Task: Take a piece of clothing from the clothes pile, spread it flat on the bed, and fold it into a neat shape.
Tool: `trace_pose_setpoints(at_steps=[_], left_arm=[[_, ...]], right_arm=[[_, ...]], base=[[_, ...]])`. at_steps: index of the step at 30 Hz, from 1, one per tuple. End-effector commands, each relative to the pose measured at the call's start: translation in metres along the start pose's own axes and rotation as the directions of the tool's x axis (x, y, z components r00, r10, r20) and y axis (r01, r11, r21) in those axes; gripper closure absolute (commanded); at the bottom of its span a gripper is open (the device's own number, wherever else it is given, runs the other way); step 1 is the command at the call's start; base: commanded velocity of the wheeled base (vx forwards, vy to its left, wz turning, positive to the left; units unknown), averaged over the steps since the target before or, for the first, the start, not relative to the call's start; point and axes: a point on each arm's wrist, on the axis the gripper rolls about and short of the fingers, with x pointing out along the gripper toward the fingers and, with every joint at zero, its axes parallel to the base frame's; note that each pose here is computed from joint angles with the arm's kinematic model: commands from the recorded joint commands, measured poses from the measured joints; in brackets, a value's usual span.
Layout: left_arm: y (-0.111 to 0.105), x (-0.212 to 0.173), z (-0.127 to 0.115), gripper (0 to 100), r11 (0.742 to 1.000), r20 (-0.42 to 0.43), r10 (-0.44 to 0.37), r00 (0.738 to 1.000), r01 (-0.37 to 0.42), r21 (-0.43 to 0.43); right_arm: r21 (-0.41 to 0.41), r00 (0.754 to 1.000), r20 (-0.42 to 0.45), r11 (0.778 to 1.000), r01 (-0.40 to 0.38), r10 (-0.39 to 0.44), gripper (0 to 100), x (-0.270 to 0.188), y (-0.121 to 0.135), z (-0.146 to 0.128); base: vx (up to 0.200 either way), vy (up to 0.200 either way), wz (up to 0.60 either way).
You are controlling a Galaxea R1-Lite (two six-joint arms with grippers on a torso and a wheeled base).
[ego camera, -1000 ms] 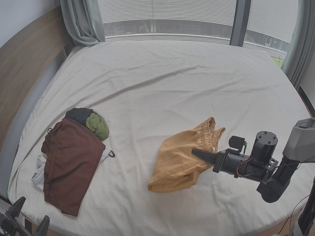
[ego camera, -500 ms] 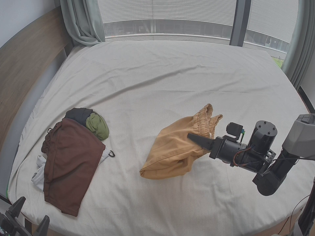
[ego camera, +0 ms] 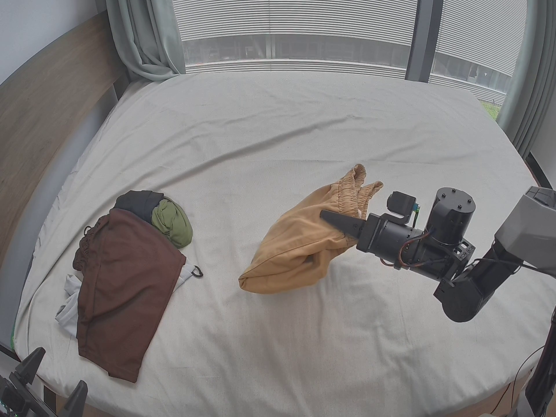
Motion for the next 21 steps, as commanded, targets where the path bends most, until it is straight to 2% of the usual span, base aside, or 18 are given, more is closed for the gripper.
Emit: trace_pose_setpoints(at_steps=[1, 5, 11, 21], left_arm=[[0.000, 0.000, -0.001, 0, 1.000, -0.003, 0.000, 1.000, 0.000, -0.001], [0.000, 0.000, -0.001, 0, 1.000, -0.003, 0.000, 1.000, 0.000, -0.001], [0.000, 0.000, -0.001, 0, 1.000, -0.003, 0.000, 1.000, 0.000, -0.001], [0.000, 0.000, -0.001, 0, 1.000, -0.003, 0.000, 1.000, 0.000, -0.001]], right_arm=[[0.009, 1.000, 0.014, 1.000, -0.005, 0.005, 100, 0.015, -0.008, 0.006], [0.015, 1.000, 0.015, 1.000, 0.010, -0.010, 100, 0.023, -0.016, 0.012], [0.012, 1.000, 0.021, 1.000, 0.007, -0.007, 100, 0.032, -0.015, 0.023], [0.019, 1.000, 0.010, 1.000, 0.016, -0.017, 100, 0.046, -0.027, 0.019]], base=[[0.000, 0.000, 0.00], [0.000, 0.000, 0.00], [0.000, 0.000, 0.00], [0.000, 0.000, 0.00]])
